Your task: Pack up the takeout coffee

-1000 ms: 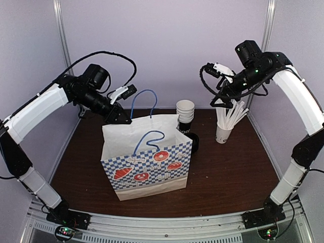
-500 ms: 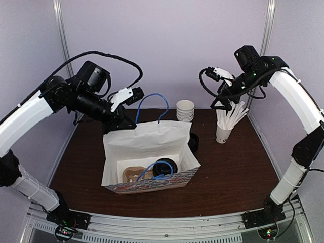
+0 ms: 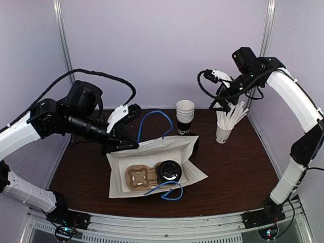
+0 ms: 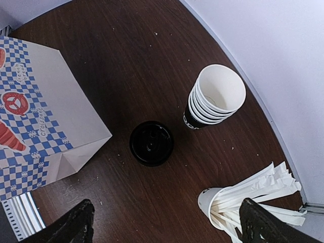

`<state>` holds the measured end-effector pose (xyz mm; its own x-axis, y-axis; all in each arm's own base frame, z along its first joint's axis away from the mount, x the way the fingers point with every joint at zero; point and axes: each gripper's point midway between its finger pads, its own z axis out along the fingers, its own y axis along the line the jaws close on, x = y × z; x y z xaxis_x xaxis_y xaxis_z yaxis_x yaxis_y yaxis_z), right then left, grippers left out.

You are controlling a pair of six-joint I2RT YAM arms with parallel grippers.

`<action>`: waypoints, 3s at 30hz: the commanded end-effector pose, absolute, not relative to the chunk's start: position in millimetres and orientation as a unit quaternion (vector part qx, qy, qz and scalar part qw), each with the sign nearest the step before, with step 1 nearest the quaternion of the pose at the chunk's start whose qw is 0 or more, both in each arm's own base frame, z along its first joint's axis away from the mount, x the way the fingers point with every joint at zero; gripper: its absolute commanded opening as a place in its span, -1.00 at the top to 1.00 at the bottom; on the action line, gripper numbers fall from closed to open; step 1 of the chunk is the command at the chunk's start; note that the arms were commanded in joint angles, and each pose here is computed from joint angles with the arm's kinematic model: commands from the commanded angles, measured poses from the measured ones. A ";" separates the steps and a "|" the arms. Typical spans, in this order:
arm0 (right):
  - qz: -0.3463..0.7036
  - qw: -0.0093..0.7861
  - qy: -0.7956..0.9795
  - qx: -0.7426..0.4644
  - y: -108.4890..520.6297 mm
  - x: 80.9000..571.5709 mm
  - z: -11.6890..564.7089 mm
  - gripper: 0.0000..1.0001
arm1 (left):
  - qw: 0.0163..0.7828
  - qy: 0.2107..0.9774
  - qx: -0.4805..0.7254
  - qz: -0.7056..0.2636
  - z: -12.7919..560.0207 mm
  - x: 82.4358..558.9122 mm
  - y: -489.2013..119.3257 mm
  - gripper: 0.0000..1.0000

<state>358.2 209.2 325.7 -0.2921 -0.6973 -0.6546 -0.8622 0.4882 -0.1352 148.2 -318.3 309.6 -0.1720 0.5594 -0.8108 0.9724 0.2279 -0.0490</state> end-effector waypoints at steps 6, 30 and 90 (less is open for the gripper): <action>0.136 0.320 0.800 -0.489 211.8 361.6 312.4 -1.00 | 0.341 0.680 0.544 -0.354 320.3 119.3 -337.9 1.00; 0.144 0.312 0.800 -0.491 213.7 359.7 309.7 -1.00 | 0.395 0.711 0.528 -0.243 315.9 148.7 -336.2 1.00; 0.150 0.357 0.915 -0.110 13.1 406.0 259.9 0.11 | 0.539 0.822 0.143 -0.118 348.4 274.6 -175.6 -0.26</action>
<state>393.1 11.3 250.3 -0.7420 -0.1172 -0.6600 -0.3001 0.9385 0.1707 280.2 -177.9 339.7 -0.3939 0.1990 -0.8974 0.3715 0.9275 0.0426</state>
